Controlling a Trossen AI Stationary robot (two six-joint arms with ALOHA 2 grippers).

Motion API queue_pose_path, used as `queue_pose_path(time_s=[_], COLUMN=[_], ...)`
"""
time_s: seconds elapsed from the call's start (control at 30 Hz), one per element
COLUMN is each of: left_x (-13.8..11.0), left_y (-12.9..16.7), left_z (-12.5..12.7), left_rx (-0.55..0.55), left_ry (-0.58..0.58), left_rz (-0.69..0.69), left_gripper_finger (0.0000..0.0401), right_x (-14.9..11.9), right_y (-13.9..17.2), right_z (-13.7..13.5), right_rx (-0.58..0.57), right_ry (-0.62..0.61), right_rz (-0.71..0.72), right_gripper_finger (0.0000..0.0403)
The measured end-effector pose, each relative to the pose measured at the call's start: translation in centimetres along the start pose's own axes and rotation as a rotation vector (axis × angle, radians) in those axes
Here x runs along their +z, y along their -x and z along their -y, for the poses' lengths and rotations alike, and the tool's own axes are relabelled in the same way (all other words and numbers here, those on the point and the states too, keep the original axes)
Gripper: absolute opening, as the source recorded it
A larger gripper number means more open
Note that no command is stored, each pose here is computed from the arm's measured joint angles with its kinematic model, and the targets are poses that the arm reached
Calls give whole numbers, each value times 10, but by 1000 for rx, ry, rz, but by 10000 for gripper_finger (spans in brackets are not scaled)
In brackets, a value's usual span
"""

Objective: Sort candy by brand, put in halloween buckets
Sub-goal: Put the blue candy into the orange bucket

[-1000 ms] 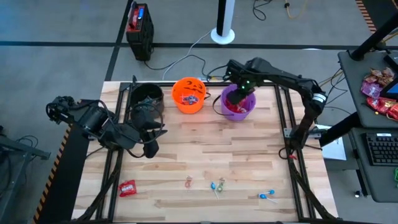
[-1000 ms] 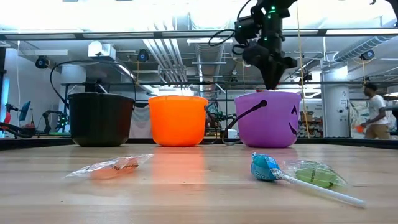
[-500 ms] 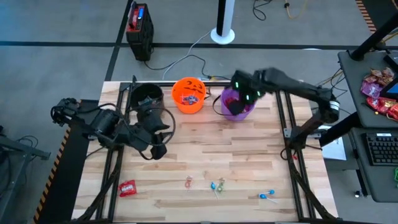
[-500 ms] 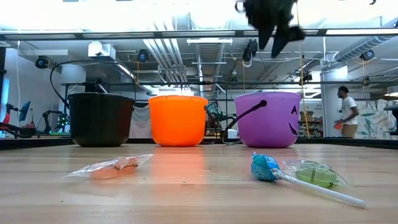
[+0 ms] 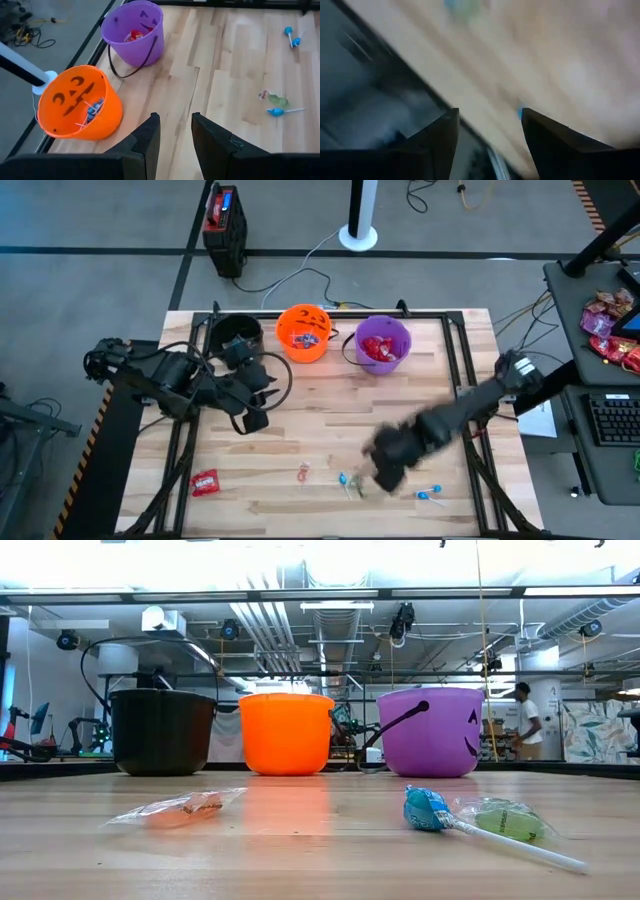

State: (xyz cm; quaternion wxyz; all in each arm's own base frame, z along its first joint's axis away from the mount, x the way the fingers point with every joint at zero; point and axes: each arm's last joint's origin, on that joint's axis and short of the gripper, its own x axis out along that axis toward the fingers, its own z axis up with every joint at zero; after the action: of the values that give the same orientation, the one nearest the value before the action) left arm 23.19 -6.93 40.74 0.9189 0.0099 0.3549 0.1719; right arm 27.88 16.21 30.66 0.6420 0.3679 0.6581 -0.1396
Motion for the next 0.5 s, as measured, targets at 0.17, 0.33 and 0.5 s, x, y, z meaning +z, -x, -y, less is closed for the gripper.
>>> queue_pose_path(time_s=[0.17,0.33,0.5], left_x=[0,0,0], left_y=[0,0,0], left_z=[0,0,0], left_rx=[-2,-2,-1], left_ry=[-23,-23,-38], left_rz=[-1,-1,0], left_gripper_finger=[96,96,96], right_x=[-63,-98,-97], right_y=[-54,-98,-124], right_z=[-9,-3,2], right_rx=[-183,-271,-244], right_ry=[154,189,202], right_rz=[-258,-471,-459], right_gripper_finger=[208,208,208])
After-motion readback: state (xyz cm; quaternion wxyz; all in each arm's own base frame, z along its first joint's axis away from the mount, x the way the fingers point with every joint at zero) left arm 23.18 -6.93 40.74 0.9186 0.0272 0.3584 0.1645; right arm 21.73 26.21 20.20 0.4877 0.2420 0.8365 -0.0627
